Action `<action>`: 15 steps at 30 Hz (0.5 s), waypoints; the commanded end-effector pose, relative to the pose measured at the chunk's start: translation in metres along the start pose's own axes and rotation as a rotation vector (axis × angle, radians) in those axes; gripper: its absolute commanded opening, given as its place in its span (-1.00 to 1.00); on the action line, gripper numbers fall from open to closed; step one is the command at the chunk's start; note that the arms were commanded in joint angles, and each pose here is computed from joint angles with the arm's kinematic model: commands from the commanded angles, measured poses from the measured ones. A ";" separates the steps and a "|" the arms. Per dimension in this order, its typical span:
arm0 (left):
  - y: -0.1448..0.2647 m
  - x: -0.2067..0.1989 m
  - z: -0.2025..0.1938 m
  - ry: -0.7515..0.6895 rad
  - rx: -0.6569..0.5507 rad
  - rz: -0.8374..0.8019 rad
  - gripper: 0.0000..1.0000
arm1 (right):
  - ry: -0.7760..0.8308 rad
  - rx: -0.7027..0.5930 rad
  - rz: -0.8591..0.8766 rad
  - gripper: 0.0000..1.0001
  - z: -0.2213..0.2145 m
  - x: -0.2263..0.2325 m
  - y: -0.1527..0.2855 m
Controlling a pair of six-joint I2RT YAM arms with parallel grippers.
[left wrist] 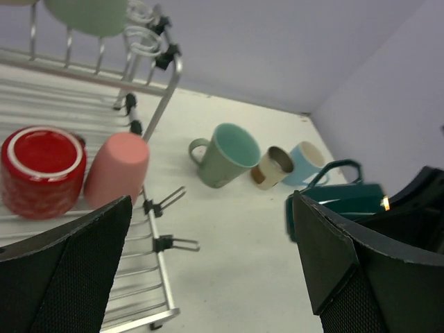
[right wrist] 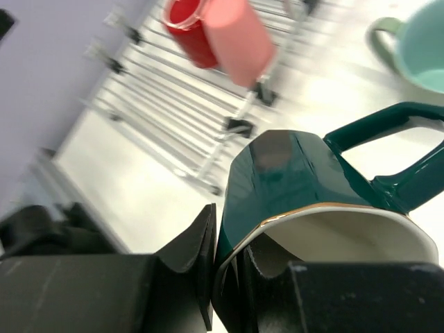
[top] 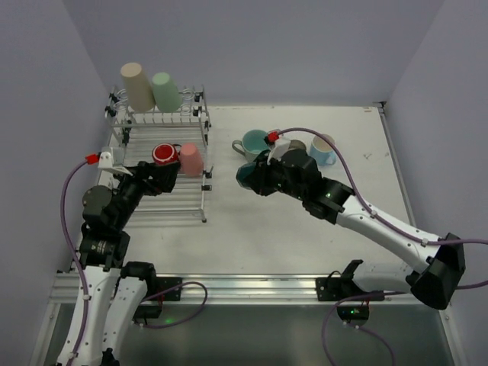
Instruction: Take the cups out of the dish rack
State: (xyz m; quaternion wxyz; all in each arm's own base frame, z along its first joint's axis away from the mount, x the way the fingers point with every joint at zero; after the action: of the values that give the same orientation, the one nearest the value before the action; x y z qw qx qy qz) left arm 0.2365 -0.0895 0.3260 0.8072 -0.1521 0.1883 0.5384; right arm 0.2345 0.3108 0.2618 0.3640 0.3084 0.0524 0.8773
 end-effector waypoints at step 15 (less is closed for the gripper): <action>-0.004 0.101 -0.082 0.043 0.085 0.379 1.00 | 0.361 0.384 -0.335 -1.00 -0.017 -0.092 -0.094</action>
State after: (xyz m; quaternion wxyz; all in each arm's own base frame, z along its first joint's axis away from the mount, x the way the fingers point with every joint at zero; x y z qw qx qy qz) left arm 0.2540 -0.0534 0.1964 0.7078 -0.0541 0.2717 0.6498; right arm 0.3101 0.3045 0.1318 0.4245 0.2443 0.3603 0.7939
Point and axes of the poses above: each gripper's point midway between its finger pads, its own y axis back along the fingers, its own x axis along the line the jaws close on, z = x × y, the point moved 1 cm from there along y, back along the fingers, and after that the axes turned 3 degrees about -y, right-handed, at the moved point
